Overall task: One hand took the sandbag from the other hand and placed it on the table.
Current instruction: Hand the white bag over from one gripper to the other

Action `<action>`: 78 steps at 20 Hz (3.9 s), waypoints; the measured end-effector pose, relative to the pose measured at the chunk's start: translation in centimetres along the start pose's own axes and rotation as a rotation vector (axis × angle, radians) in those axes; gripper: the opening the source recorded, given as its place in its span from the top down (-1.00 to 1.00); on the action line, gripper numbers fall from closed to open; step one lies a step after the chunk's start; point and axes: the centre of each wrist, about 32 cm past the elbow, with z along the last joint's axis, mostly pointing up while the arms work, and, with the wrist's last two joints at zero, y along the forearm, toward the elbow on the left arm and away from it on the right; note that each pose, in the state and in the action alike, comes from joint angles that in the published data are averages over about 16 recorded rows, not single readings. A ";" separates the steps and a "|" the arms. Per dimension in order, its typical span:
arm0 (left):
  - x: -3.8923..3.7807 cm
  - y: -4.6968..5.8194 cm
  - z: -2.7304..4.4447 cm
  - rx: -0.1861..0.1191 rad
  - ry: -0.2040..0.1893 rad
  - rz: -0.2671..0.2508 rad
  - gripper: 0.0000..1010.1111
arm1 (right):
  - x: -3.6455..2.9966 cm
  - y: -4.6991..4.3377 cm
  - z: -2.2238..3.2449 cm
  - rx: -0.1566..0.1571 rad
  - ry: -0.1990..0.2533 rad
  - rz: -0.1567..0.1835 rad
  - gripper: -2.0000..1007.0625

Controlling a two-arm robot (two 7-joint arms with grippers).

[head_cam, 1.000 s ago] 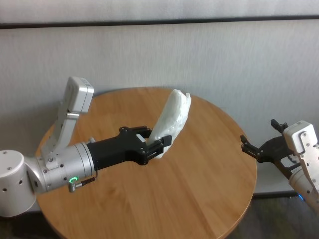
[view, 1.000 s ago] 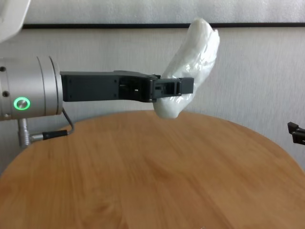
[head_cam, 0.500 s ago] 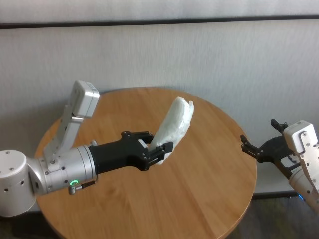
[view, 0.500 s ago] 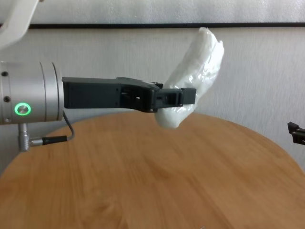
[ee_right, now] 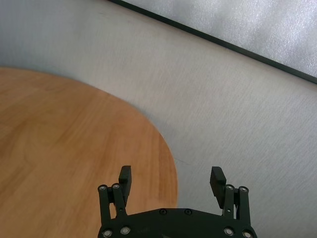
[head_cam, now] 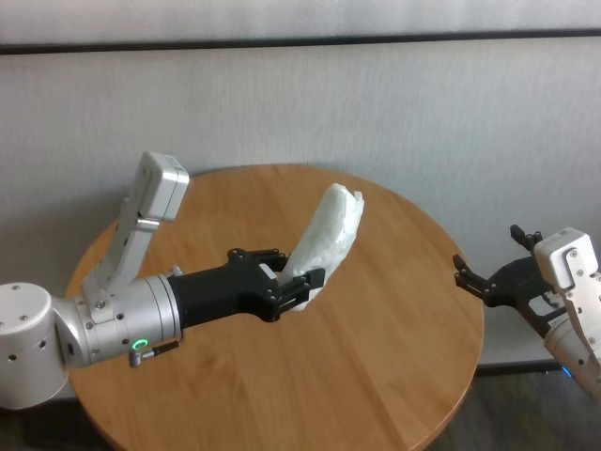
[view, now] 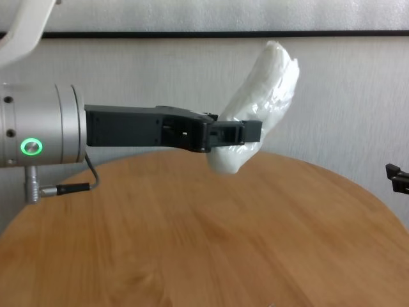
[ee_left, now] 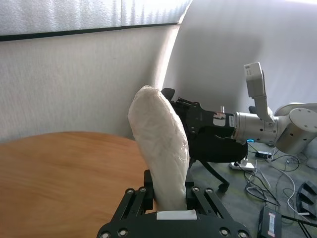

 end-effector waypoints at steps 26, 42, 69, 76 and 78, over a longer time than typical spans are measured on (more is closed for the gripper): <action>-0.09 -0.1 -0.03 -0.002 0.009 0.009 0.29 | 0.00 0.00 0.00 0.000 0.000 0.000 -0.99; -0.08 0.0 -0.04 -0.002 0.007 0.008 0.29 | 0.00 0.00 0.00 0.000 0.000 0.001 -0.99; -0.08 0.0 -0.04 -0.003 0.007 0.008 0.29 | 0.52 -0.27 0.57 0.054 0.061 0.065 -0.99; -0.08 0.0 -0.04 -0.003 0.007 0.008 0.29 | 0.69 -0.45 0.91 0.072 0.093 0.079 -0.99; -0.08 0.0 -0.04 -0.003 0.007 0.008 0.29 | 0.71 -0.51 1.01 0.074 0.099 0.082 -0.99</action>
